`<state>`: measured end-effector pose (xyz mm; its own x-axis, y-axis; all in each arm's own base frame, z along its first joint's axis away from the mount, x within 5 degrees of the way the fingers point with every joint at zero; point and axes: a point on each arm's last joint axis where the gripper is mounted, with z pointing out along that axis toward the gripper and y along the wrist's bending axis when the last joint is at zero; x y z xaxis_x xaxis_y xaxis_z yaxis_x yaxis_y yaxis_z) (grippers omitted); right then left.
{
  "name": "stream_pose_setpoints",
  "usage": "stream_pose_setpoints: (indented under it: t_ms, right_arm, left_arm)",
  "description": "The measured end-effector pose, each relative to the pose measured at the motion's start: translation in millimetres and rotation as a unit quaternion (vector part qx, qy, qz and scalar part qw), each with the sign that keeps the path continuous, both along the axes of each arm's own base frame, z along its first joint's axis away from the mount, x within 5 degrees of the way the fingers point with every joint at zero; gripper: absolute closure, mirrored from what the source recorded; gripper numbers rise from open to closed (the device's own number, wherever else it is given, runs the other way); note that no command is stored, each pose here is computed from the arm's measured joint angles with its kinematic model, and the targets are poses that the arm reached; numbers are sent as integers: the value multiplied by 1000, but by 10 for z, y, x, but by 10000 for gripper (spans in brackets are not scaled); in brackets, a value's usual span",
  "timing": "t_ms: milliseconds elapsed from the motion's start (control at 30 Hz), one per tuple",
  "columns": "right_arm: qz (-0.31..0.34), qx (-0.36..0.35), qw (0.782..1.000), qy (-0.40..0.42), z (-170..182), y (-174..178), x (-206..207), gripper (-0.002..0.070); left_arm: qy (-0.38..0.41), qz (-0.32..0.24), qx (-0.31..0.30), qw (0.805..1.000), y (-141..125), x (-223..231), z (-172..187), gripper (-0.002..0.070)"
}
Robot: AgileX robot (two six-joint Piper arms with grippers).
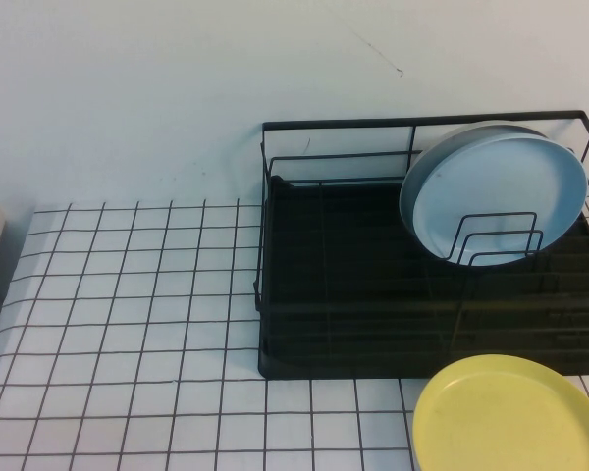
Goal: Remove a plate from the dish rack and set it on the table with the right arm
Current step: Grasp the plate from the shelf
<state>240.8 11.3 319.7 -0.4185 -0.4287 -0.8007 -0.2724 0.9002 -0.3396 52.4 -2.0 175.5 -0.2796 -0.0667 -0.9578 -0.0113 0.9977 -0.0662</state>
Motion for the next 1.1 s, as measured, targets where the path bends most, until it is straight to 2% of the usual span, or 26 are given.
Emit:
stream_pose_setpoints:
  t_ms: [67,167,400,733,833,933,1033,1100]
  right_arm:
    - [16,-22,1000,5,-85,32,181,159]
    - [50,-59,997,24,-226,122,463,92]
    - [100,-98,988,63,-545,321,979,69]
    - [102,-99,988,66,-687,384,1469,74]
    - [102,-99,988,67,-716,392,1535,107]
    - [102,-99,987,69,-742,395,1567,183]
    - [102,-99,987,72,-769,396,1576,316]
    - [102,-99,987,72,-765,397,1577,443]
  left_arm:
    - [0,0,0,1000,0,0,0,678]
    - [0,0,0,1000,0,0,0,678]
    - [0,0,0,1000,0,0,0,678]
    - [0,0,0,1000,0,0,0,678]
    - [0,0,0,1000,0,0,0,678]
    - [0,0,0,1000,0,0,0,678]
    - [0,0,0,1000,0,0,0,678]
    - [0,0,0,1000,0,0,0,678]
